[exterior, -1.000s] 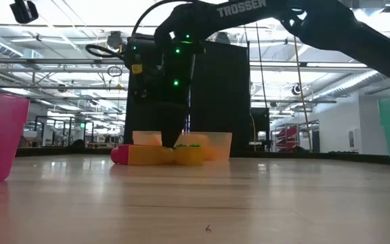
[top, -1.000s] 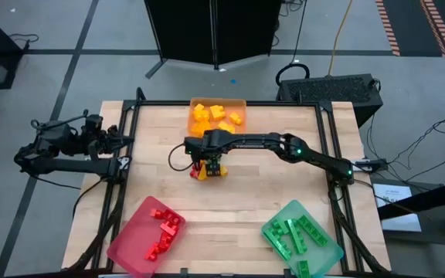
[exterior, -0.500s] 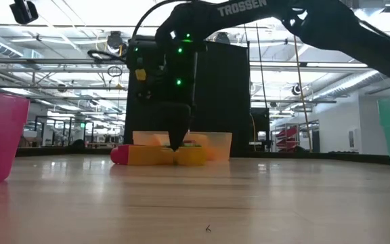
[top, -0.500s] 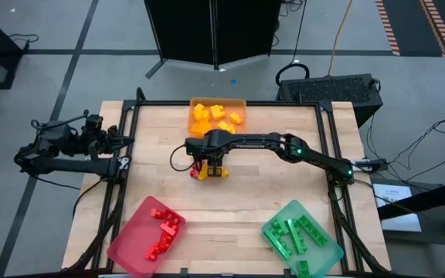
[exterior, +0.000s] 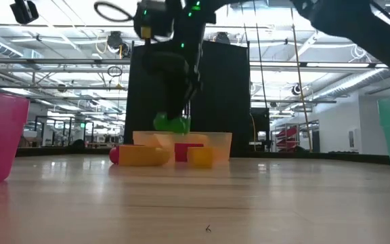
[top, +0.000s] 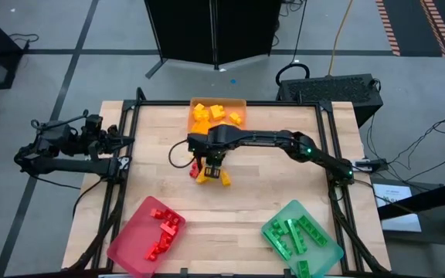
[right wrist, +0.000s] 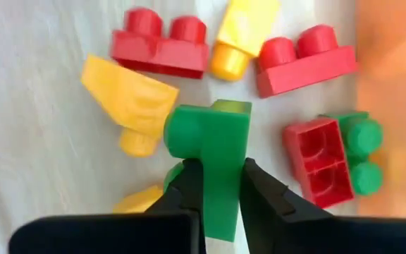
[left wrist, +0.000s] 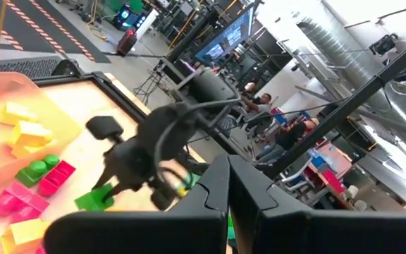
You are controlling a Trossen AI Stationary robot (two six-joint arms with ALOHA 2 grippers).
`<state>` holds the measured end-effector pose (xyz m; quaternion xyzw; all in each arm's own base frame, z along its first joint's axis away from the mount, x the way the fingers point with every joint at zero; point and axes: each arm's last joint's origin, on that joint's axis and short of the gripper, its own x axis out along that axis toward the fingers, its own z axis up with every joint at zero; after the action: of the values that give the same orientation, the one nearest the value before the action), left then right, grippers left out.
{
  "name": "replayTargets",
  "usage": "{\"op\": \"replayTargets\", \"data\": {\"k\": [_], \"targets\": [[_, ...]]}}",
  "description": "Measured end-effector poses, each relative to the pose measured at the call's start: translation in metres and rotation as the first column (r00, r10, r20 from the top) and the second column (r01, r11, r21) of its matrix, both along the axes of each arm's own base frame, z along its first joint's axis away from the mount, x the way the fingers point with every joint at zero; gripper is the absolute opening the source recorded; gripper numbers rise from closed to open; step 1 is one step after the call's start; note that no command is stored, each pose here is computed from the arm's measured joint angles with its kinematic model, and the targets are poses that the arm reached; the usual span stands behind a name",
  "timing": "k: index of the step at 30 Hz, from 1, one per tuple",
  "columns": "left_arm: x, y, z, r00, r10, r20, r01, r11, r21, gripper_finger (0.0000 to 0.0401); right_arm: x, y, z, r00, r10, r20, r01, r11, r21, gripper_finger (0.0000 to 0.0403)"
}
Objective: Sort blocks
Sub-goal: Put the green 2 stud game piece into the light green bin
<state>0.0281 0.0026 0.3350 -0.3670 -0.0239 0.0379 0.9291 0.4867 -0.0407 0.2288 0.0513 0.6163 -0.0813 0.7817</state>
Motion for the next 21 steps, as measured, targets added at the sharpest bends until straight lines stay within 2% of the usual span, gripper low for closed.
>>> {"op": "replayTargets", "data": {"k": [4,9,13,17,21], "targets": [[0.0,0.0,0.0,1.0,-0.001,0.001,0.001,1.0,0.0,0.0004,-0.013,0.011,0.032,0.998,-0.052,0.037,0.051,0.998,0.038,0.0042],[0.0,0.0,0.0,1.0,-0.008,0.0,0.008,1.0,0.001,0.0004,-0.046,0.043,0.076,0.994,-0.11,-0.01,0.111,0.991,0.075,0.0042],[0.0,0.0,0.0,1.0,-0.01,-0.001,0.01,1.0,0.006,0.0004,-0.07,0.098,0.097,0.99,-0.132,-0.053,0.138,0.983,0.122,0.0042],[0.0,0.0,0.0,1.0,-0.011,-0.002,0.011,1.0,0.009,0.0004,-0.093,0.16,0.111,0.986,-0.16,-0.034,0.164,0.975,0.149,0.0042],[0.0,0.0,0.0,1.0,-0.011,-0.002,0.011,1.0,0.009,0.0004,-0.115,0.22,0.102,0.975,-0.211,-0.069,0.22,0.964,0.151,0.0042]]}}
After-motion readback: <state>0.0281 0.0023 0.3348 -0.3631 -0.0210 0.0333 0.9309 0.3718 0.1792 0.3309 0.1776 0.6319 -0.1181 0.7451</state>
